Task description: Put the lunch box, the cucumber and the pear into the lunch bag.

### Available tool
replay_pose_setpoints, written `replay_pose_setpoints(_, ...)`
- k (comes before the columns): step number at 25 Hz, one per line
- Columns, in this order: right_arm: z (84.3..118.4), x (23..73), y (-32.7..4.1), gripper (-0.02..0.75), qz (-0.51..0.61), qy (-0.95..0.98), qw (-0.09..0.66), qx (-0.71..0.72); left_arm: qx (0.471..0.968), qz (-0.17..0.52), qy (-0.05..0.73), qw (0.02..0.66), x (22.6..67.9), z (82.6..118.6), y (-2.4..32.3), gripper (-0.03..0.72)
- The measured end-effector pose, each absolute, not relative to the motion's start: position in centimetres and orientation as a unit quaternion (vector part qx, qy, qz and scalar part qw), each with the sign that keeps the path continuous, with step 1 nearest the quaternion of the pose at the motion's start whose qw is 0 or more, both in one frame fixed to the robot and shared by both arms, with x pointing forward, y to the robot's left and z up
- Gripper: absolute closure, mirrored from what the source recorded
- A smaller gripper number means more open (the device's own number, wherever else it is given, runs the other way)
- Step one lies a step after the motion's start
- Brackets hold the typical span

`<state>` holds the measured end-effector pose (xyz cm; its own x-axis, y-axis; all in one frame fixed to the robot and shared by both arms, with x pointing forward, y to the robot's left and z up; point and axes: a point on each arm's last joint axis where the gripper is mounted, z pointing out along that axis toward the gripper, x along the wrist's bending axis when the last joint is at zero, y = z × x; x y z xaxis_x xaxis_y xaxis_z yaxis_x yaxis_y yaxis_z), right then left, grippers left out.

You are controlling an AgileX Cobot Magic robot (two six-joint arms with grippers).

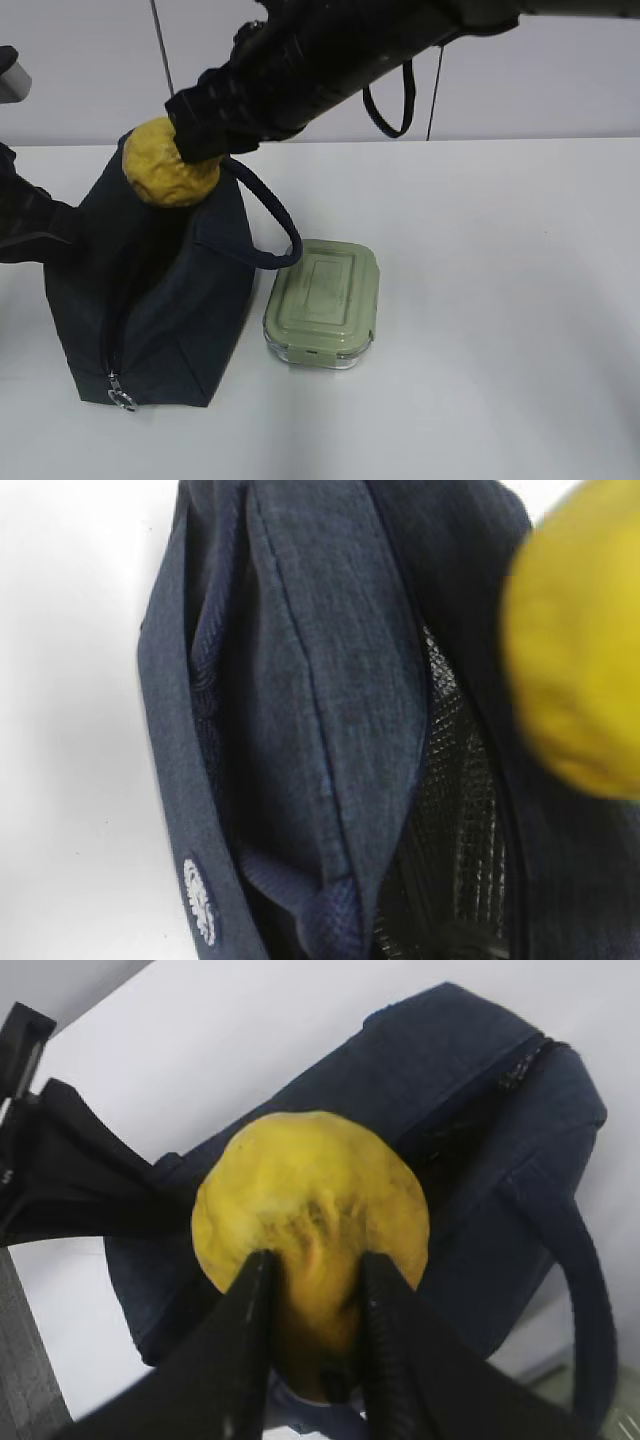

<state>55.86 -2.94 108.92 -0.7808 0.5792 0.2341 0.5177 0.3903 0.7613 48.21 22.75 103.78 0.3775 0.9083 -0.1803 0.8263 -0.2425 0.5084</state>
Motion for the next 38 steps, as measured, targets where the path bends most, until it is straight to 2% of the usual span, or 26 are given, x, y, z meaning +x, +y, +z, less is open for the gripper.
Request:
replay_pose_setpoints(10,105.1,56.9,-1.8,0.538,0.406,0.848,-0.001,0.339,0.785,0.076,0.553,0.271,48.2,103.8,22.8,0.7)
replay_pose_setpoints(12,105.1,56.8,-1.8,0.485,0.405,0.85,-0.004,0.338,0.785,0.076,0.553,0.271,48.2,103.8,22.8,0.7)
replay_pose_setpoints(16,105.6,56.8,-1.7,0.293,0.406,0.851,-0.008,0.332,0.785,0.076,0.553,0.271,48.2,103.8,22.8,0.7)
replay_pose_setpoints(18,106.0,56.7,-1.7,0.262,0.409,0.851,-0.007,0.33,0.785,0.076,0.553,0.271,48.2,103.8,22.8,0.7)
replay_pose_setpoints(21,107.0,56.5,-2.0,0.256,0.418,0.847,0.0,0.327,0.785,0.076,0.553,0.271,48.2,103.8,22.8,0.7)
replay_pose_setpoints(23,107.7,56.3,-2.9,0.258,0.424,0.841,0.008,0.335,0.785,0.076,0.553,0.27,48.2,103.8,22.8,0.7)
replay_pose_setpoints(26,107.3,56.5,-6.2,0.268,0.424,0.82,0.022,0.384,0.785,0.076,0.553,0.27,48.2,103.8,22.8,0.7)
replay_pose_setpoints(33,100.1,56.5,-16.2,0.272,0.407,0.71,-0.036,0.573,0.785,0.076,0.553,0.27,48.2,103.8,22.8,0.7)
replay_pose_setpoints(38,96.6,56.9,-19.0,0.272,0.437,0.63,-0.116,0.632,0.785,0.076,0.553,0.27,48.2,103.8,22.8,0.7)
